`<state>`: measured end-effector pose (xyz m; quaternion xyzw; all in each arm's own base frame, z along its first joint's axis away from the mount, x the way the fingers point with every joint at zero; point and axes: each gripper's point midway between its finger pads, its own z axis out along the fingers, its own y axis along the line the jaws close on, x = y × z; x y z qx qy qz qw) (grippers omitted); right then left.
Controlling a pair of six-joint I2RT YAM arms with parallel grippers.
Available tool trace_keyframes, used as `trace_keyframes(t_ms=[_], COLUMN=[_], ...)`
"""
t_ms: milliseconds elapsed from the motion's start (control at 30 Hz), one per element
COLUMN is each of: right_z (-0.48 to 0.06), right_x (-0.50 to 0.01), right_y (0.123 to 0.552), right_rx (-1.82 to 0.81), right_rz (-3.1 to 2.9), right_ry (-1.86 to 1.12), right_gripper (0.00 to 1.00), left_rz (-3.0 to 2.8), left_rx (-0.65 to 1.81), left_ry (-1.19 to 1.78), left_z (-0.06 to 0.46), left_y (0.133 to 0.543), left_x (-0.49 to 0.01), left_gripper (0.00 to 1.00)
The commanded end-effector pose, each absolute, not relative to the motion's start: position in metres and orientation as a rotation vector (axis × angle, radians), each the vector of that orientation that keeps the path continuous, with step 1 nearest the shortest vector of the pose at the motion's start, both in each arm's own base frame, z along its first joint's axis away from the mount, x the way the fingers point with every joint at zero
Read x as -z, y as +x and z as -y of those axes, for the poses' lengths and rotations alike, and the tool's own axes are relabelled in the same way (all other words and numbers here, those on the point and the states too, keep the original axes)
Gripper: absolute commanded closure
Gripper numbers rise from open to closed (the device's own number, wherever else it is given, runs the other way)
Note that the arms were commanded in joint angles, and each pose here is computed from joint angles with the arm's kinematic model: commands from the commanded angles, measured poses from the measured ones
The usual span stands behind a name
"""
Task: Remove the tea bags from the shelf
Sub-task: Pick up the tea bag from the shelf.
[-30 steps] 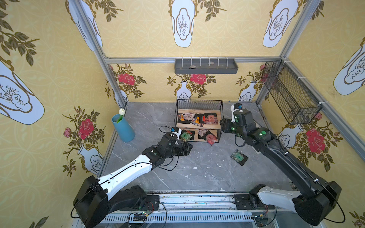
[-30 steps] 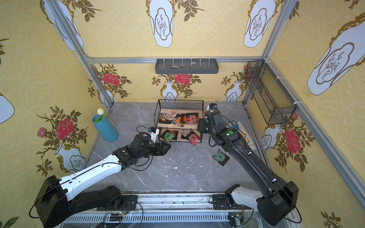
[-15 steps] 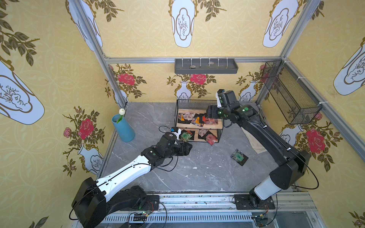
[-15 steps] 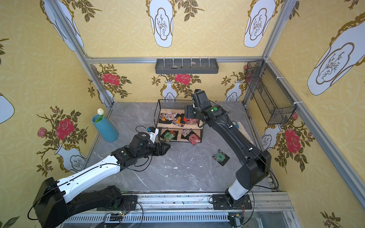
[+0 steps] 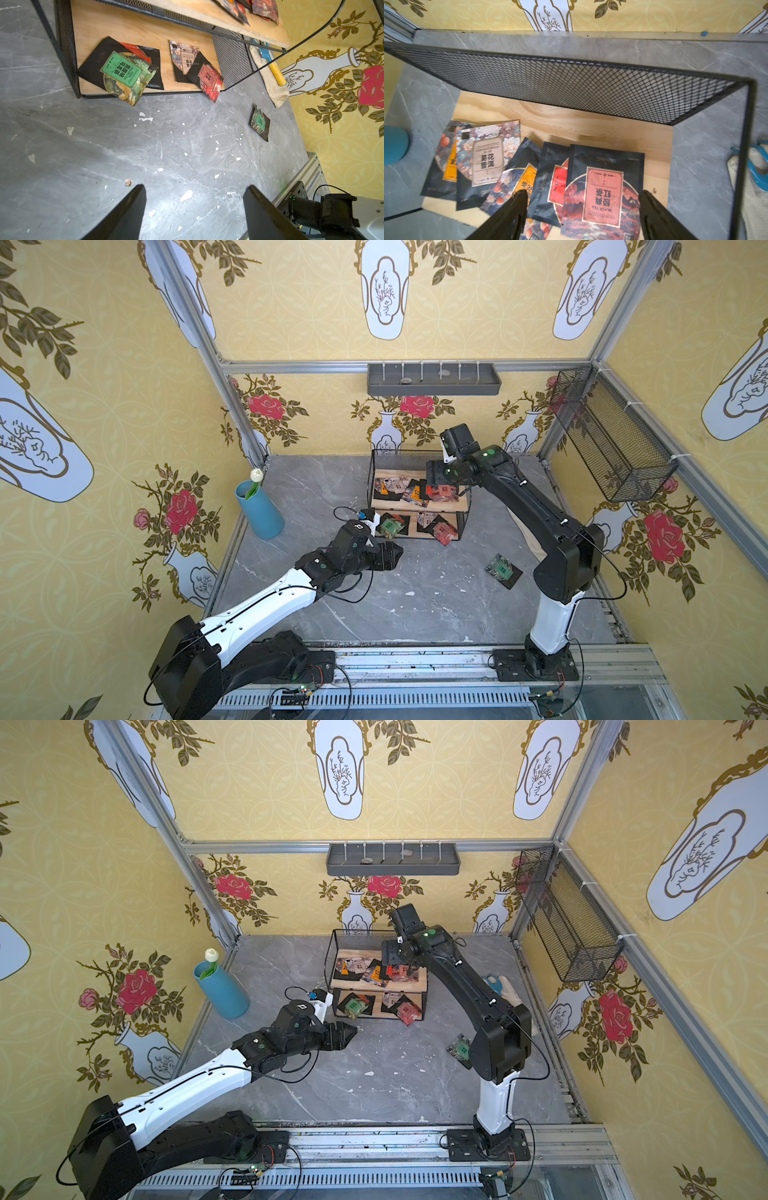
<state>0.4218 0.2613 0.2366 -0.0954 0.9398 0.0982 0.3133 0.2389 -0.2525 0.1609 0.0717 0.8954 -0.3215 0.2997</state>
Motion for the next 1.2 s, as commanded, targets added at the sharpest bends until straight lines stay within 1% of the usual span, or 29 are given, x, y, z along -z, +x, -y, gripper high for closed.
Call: trace_keyframes(t_ms=[0, 367, 567, 767, 900, 1167], right_z=[-0.254, -0.253, -0.256, -0.262, -0.261, -0.262], right_x=[-0.229, -0.204, -0.193, -0.184, -0.182, -0.186], right_y=[0.422, 0.421, 0.42, 0.418, 0.416, 0.416], right_rx=[-0.178, -0.101, -0.124, -0.152, -0.158, -0.173], right_rz=[-2.498, -2.53, -2.552, -2.571, -2.577, -2.563], right_ry=[-0.252, -0.233, -0.227, -0.23, -0.231, -0.229], right_gripper=[0.13, 0.11, 0.11, 0.13, 0.16, 0.28], left_rz=[-2.368, -2.375, -2.375, -2.371, -2.371, -2.373], left_rx=[0.837, 0.824, 0.812, 0.806, 0.804, 0.809], left_ry=[0.204, 0.204, 0.196, 0.192, 0.191, 0.194], left_z=[0.251, 0.25, 0.247, 0.245, 0.244, 0.246], left_y=[0.24, 0.24, 0.24, 0.24, 0.24, 0.241], left_x=[-0.16, -0.156, -0.154, -0.155, -0.155, -0.154], left_gripper=[0.17, 0.17, 0.17, 0.17, 0.17, 0.17])
